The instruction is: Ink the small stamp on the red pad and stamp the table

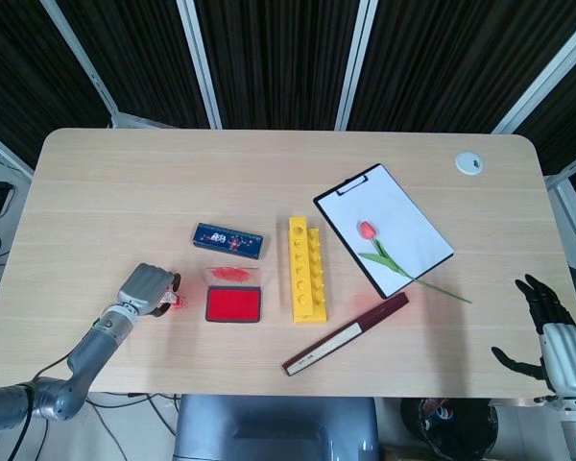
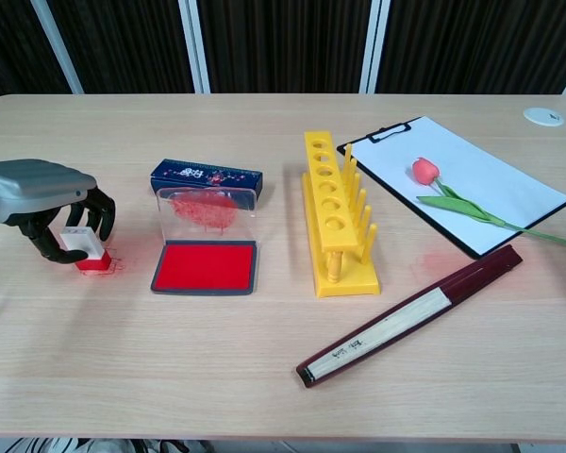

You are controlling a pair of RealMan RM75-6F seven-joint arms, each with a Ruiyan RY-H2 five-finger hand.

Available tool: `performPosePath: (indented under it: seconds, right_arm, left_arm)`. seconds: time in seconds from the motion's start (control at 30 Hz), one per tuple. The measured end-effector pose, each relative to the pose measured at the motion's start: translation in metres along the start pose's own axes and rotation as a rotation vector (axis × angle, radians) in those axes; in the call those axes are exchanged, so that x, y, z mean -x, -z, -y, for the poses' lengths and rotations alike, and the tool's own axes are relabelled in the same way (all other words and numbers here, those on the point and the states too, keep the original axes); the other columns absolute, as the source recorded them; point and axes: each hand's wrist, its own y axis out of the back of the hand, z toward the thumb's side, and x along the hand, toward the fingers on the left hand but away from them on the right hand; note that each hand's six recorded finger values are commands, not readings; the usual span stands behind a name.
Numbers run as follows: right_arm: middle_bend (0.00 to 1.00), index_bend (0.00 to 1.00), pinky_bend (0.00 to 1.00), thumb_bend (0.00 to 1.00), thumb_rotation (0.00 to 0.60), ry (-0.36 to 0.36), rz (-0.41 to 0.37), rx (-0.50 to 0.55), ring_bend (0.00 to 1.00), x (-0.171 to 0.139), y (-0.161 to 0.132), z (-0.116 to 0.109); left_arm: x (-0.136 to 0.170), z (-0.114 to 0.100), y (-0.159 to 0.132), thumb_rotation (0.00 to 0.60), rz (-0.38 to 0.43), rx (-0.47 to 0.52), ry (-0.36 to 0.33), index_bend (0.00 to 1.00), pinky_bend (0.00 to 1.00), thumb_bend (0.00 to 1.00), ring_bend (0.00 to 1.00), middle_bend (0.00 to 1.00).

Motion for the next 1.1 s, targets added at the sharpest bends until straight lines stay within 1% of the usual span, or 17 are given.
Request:
performPosePath:
  seconds: [0.13,0.2,0.3,0.4,0.5,0.67,0.8,0.93,1.1]
  right_arm:
    - [0.0,0.0,0.19,0.24,0.6,0.0,0.0,0.0,0.0,0.0,0.0,0.0]
    - [0.0,0.0,0.19,0.24,0.6,0.0,-0.001,0.0,0.0,0.0,0.0,0.0]
    - [0.0,0.0,0.19,0.24,0.6,-0.001,-0.001,0.0,0.0,0.0,0.0,0.0]
    - [0.0,0.0,0.19,0.24,0.6,-0.001,-0.001,-0.001,0.0,0.0,0.0,0.0]
    - [0.0,0.0,0.19,0.24,0.6,-0.001,-0.002,-0.003,0.0,0.0,0.0,0.0]
    - [0.0,0.0,0.19,0.24,0.6,0.004,-0.004,-0.009,0.0,0.0,0.0,-0.001]
    - [0.0,0.0,0.19,0.24,0.6,0.007,-0.007,-0.024,0.0,0.0,0.0,-0.001]
    - [0.0,0.0,0.19,0.24,0.6,0.012,-0.011,-0.048,0.0,0.0,0.0,0.0]
    - [0.0,0.0,0.19,0.24,0.6,0.015,-0.02,-0.062,0.0,-0.001,-0.001,0.001]
  left_arm:
    - [0.0,0.0,0.0,0.6,-0.005,-0.007,0.001,0.4,0.54,0.23,0.39,0.41]
    - [0.001,0.0,0.001,0.6,-0.008,-0.011,0.001,0.37,0.49,0.19,0.34,0.36]
    - [0.001,0.0,0.002,0.6,-0.017,-0.017,0.002,0.29,0.36,0.15,0.23,0.24]
    - [0.002,-0.003,0.005,0.6,-0.032,-0.019,-0.006,0.23,0.26,0.13,0.15,0.14]
    - [0.005,-0.009,0.007,0.6,-0.048,-0.006,-0.031,0.18,0.2,0.12,0.11,0.08]
    - [0.023,-0.024,0.011,0.6,-0.078,0.069,-0.113,0.1,0.13,0.11,0.04,0.01]
    - [0.048,-0.037,0.021,0.6,-0.098,0.112,-0.203,0.02,0.06,0.1,0.0,0.0]
    - [0.089,-0.043,0.04,0.6,-0.128,0.125,-0.307,0.0,0.03,0.1,0.0,0.0]
    - [0.143,-0.034,0.063,0.6,-0.177,0.166,-0.395,0.0,0.0,0.1,0.0,0.0]
